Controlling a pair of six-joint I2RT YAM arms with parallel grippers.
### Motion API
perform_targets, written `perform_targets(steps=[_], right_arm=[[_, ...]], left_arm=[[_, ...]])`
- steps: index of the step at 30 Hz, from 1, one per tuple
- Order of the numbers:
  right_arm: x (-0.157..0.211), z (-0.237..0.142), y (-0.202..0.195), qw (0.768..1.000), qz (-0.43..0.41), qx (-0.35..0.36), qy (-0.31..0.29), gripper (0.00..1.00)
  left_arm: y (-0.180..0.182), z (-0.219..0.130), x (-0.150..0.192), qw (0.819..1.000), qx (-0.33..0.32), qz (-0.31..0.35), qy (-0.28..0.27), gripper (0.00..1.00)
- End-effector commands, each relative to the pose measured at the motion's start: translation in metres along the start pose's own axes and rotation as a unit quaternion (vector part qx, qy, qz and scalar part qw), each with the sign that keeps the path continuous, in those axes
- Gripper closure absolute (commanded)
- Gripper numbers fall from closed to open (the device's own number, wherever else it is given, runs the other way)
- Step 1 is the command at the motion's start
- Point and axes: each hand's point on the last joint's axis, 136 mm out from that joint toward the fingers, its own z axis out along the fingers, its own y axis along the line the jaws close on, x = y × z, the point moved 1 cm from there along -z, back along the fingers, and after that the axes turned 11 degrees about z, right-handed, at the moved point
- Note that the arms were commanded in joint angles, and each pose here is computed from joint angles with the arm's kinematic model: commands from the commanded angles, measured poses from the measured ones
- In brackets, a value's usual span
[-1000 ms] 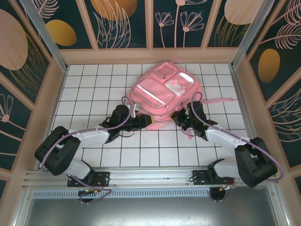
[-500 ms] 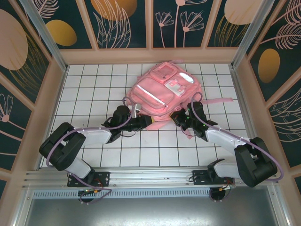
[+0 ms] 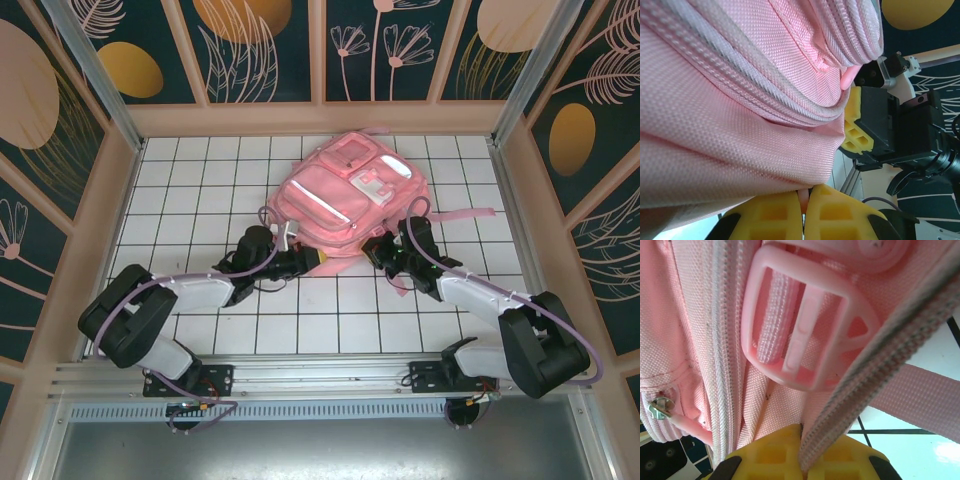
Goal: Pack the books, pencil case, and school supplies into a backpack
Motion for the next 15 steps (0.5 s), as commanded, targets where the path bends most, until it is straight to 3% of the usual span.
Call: perform_targets(steps=[1,11,15], right_arm=[[0.005,-0.009,0.034,0.998,-0.02,-0.065,0.013,1.0],[0.007,-0.011,0.037,0.997,-0.01,-0.076,0.016,1.0],[0.007,-0.012,0.038,0.997,-0.011,-0.077,0.015,1.0]], left_arm=[[0.006,-0.007,0.004,1.0,-0.017,0.017,-0.004,0.93],[0.011,-0.018,0.01,0.999,-0.022,0.019,-0.017,0.88],[0.008,-0.021,0.009,0.999,-0.02,0.024,-0.021,0.93]])
